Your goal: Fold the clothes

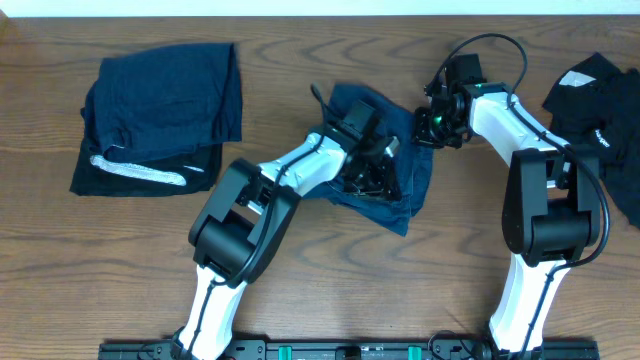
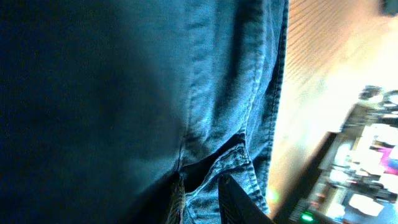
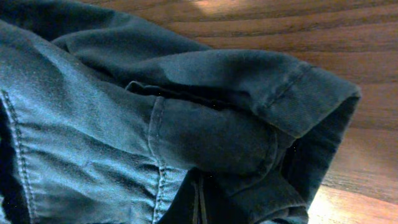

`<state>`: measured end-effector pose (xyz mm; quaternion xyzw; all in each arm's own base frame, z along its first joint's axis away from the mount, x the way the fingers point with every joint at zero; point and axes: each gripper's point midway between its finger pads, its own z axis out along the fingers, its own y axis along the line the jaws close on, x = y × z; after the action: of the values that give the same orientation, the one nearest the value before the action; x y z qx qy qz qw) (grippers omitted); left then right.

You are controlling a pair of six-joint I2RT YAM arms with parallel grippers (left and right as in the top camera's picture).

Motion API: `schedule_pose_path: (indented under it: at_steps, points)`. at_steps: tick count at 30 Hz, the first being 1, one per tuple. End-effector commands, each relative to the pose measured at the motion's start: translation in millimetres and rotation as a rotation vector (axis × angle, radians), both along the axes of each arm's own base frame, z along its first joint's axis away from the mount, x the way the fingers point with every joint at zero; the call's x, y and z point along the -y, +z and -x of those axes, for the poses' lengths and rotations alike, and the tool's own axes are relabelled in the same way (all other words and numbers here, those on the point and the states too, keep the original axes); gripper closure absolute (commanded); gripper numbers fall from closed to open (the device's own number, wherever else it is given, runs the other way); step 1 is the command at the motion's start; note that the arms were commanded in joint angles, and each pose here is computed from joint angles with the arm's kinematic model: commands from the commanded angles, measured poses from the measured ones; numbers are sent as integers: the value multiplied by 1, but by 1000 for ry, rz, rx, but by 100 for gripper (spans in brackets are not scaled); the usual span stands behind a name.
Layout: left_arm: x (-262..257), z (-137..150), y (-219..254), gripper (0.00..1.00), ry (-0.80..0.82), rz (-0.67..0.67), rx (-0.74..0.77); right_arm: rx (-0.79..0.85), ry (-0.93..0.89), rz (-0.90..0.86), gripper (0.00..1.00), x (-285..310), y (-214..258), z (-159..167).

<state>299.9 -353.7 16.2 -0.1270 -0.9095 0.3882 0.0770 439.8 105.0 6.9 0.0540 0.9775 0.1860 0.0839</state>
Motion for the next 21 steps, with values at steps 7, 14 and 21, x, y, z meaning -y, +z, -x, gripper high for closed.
schedule_pose_path:
  at_steps: [7, 14, 21]
  points:
    - [-17, -7, 12, 94, 10, 6, 26, 31, -2, 44, 98, 8, -5, -12]
    - [-57, -40, 68, 87, 81, 7, 179, 19, -14, 21, 98, 11, 9, -15]
    - [-81, -26, 32, 84, 110, -71, 19, 9, -13, 23, 97, 12, 8, -13]
